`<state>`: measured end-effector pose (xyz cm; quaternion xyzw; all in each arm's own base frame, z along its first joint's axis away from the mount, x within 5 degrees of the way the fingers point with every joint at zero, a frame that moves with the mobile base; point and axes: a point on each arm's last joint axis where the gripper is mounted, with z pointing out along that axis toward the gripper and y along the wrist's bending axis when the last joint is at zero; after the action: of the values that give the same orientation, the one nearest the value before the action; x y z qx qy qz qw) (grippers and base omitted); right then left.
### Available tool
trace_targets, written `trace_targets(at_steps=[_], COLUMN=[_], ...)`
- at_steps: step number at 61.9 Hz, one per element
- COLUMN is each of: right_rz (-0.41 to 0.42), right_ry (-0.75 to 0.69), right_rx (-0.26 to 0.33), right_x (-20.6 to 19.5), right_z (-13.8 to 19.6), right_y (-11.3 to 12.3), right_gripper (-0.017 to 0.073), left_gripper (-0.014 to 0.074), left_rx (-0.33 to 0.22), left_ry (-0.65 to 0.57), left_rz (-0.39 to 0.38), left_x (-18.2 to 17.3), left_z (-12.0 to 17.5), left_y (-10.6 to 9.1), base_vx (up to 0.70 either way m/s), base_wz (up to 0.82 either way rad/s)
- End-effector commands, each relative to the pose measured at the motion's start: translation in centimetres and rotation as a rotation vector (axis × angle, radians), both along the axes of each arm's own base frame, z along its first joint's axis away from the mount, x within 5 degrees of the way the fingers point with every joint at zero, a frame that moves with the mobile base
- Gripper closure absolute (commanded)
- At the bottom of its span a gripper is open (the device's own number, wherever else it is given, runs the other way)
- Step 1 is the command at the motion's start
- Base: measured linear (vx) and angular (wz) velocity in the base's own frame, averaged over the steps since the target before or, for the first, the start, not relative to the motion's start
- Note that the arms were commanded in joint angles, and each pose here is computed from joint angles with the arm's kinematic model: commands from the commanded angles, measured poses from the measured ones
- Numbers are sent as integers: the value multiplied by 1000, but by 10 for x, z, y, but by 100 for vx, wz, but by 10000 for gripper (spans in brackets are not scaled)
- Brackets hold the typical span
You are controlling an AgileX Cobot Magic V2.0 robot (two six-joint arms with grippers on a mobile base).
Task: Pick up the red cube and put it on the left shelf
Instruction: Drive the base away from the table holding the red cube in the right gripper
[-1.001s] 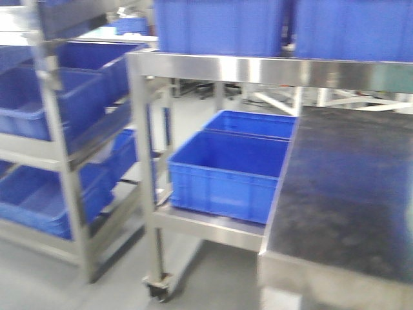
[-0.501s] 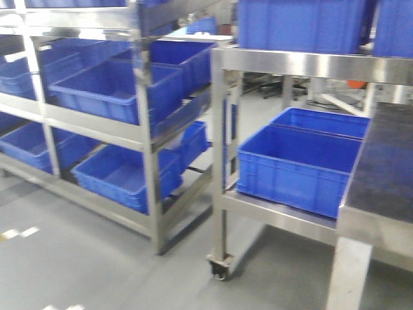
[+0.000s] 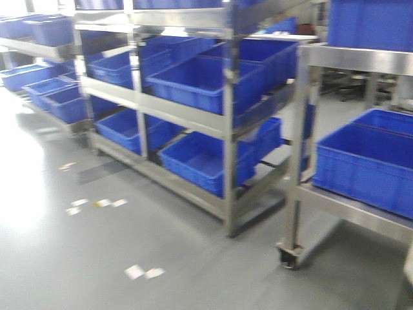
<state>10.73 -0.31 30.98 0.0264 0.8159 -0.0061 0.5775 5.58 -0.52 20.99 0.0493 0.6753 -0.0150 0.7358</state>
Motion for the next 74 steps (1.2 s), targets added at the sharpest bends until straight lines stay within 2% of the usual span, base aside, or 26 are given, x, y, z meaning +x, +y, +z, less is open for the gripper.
trace_targets(at_steps=[1,74], right_rz=[7,7], right_ry=[-110,-110], right_rx=[-14,-14], right_x=[2,2], right_z=[17,17], right_y=[0,0], right_gripper=[502,502], left_gripper=[488,488], left_rx=[-16,-16], left_ry=[-54,-54], left_rz=[10,10], left_x=[1,1], left_z=[0,0], left_y=[1,1], base_vx=[-22,-23], base_wz=[35,45])
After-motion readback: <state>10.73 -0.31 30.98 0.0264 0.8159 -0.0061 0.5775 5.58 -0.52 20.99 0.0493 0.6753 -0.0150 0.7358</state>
